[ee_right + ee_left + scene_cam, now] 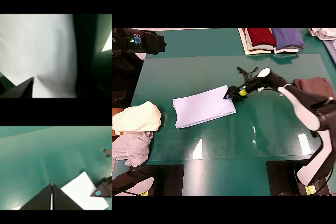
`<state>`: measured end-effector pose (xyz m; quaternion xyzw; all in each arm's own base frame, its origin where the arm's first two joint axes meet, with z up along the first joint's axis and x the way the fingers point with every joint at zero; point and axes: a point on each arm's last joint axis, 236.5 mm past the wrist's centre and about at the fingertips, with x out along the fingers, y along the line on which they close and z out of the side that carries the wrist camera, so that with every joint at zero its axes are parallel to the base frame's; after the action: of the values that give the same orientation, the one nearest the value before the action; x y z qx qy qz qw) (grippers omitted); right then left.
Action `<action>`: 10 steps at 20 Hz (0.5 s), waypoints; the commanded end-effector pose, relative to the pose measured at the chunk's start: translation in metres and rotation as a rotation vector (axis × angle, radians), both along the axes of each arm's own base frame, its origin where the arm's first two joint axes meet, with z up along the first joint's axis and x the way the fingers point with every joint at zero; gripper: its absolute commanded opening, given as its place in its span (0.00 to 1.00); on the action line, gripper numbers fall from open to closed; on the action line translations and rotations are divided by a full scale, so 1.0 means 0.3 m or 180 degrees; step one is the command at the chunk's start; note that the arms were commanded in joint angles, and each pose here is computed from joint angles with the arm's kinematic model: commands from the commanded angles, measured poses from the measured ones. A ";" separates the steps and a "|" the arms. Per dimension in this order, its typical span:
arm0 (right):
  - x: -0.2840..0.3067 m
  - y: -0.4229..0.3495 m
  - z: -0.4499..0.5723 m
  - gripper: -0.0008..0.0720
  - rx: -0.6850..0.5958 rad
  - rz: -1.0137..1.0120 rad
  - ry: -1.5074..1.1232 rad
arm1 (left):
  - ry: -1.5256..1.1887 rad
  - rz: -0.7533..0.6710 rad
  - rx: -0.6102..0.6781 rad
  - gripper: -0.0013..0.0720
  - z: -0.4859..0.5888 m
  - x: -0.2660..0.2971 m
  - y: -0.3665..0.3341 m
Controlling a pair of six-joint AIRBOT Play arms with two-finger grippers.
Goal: Fold the shirts.
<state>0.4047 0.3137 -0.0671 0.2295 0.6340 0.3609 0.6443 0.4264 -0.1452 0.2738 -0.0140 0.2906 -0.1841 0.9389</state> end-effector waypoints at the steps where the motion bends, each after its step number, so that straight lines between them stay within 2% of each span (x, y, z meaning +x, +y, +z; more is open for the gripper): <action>1: -0.029 0.183 -0.026 0.53 0.0159 0.0274 0.0001 | 0.0029 -0.0042 -0.0049 0.05 -0.004 -0.003 -0.020; 2: -0.031 0.225 -0.017 0.26 0.0177 0.0375 -0.0095 | 0.0035 -0.0063 -0.0092 0.05 -0.002 -0.005 -0.030; 3: -0.021 0.251 0.000 0.04 0.0185 0.0436 -0.0211 | 0.0045 -0.0095 -0.0154 0.05 0.002 -0.010 -0.044; 7: 0.147 0.171 0.162 0.03 -0.0060 0.0407 -0.0936 | -0.0039 -0.0314 -0.0198 0.05 0.024 -0.039 -0.149; 10: 0.319 -0.134 0.324 0.04 -0.0481 -0.0023 -0.1313 | -0.0137 -0.0538 -0.0247 0.05 0.048 -0.077 -0.257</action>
<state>0.4631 0.3362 -0.0046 0.1386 0.5443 0.4050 0.7215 0.4115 -0.1970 0.2809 -0.0233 0.2784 -0.2464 0.9280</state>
